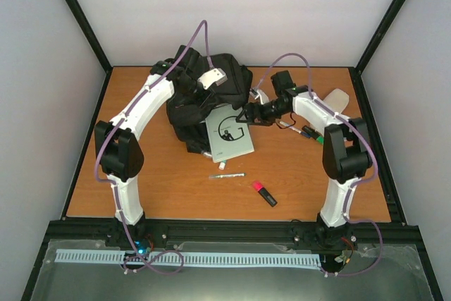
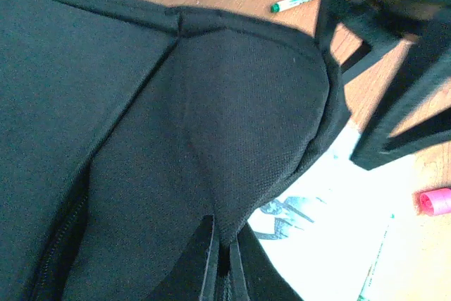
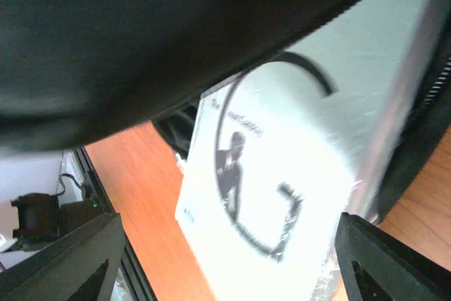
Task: Pack the student bag
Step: Place the book in the student bag.
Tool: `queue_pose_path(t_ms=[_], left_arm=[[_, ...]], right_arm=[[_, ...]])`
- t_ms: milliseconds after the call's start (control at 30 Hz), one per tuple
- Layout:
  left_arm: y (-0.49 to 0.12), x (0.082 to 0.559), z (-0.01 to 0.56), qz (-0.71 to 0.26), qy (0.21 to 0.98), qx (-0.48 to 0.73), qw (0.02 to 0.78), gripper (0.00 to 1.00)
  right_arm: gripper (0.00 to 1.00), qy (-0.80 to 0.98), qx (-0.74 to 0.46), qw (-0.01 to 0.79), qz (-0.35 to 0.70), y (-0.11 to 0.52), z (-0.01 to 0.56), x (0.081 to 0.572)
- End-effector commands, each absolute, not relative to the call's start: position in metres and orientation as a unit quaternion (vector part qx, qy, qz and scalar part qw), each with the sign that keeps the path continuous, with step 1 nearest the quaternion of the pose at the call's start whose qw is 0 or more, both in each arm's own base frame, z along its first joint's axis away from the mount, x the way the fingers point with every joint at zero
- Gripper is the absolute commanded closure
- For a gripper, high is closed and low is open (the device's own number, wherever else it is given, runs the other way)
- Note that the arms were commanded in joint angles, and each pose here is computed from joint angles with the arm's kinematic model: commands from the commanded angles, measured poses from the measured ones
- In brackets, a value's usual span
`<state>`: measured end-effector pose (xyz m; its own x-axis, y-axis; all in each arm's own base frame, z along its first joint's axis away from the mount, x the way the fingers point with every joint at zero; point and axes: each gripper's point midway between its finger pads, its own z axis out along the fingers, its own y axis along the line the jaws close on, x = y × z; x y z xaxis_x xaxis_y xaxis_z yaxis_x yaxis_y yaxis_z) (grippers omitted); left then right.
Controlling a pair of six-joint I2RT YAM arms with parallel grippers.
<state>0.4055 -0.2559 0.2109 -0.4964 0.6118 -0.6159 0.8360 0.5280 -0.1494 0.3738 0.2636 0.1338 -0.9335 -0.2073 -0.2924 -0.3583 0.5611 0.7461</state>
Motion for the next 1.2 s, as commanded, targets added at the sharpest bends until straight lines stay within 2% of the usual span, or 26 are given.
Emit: queue_pose_path(t_ms=[0, 200, 333, 433, 600, 733, 1033, 1167], left_arm=[[-0.263, 0.4, 0.256, -0.238, 0.804, 0.45, 0.306, 0.99], [-0.266, 0.399, 0.257, -0.247, 0.802, 0.451, 0.304, 0.99], [-0.269, 0.397, 0.258, -0.258, 0.801, 0.45, 0.299, 0.99], [-0.27, 0.396, 0.26, -0.266, 0.801, 0.447, 0.298, 0.99], [-0.273, 0.397, 0.259, -0.277, 0.802, 0.438, 0.296, 0.99], [-0.274, 0.397, 0.261, -0.281, 0.802, 0.435, 0.297, 0.99], [-0.274, 0.395, 0.26, -0.28, 0.802, 0.438, 0.295, 0.99], [-0.273, 0.394, 0.262, -0.279, 0.8, 0.44, 0.296, 0.99]], right_arm=[[0.15, 0.877, -0.226, 0.128, 0.405, 0.252, 0.152, 0.355], [0.17, 0.871, -0.291, 0.176, 0.353, 0.233, 0.174, 0.338], [0.28, 0.841, -0.376, 0.211, 0.328, 0.226, 0.19, 0.316], [0.34, 0.81, -0.469, 0.237, 0.261, 0.217, 0.186, 0.304], [0.34, 0.708, -0.631, 0.292, 0.125, 0.212, 0.169, 0.284], [0.32, 0.624, -0.716, 0.31, 0.04, 0.214, 0.149, 0.271], [0.31, 0.548, -0.779, 0.305, 0.001, 0.246, 0.122, 0.261], [0.38, 0.542, -0.786, 0.297, -0.011, 0.255, 0.11, 0.267]])
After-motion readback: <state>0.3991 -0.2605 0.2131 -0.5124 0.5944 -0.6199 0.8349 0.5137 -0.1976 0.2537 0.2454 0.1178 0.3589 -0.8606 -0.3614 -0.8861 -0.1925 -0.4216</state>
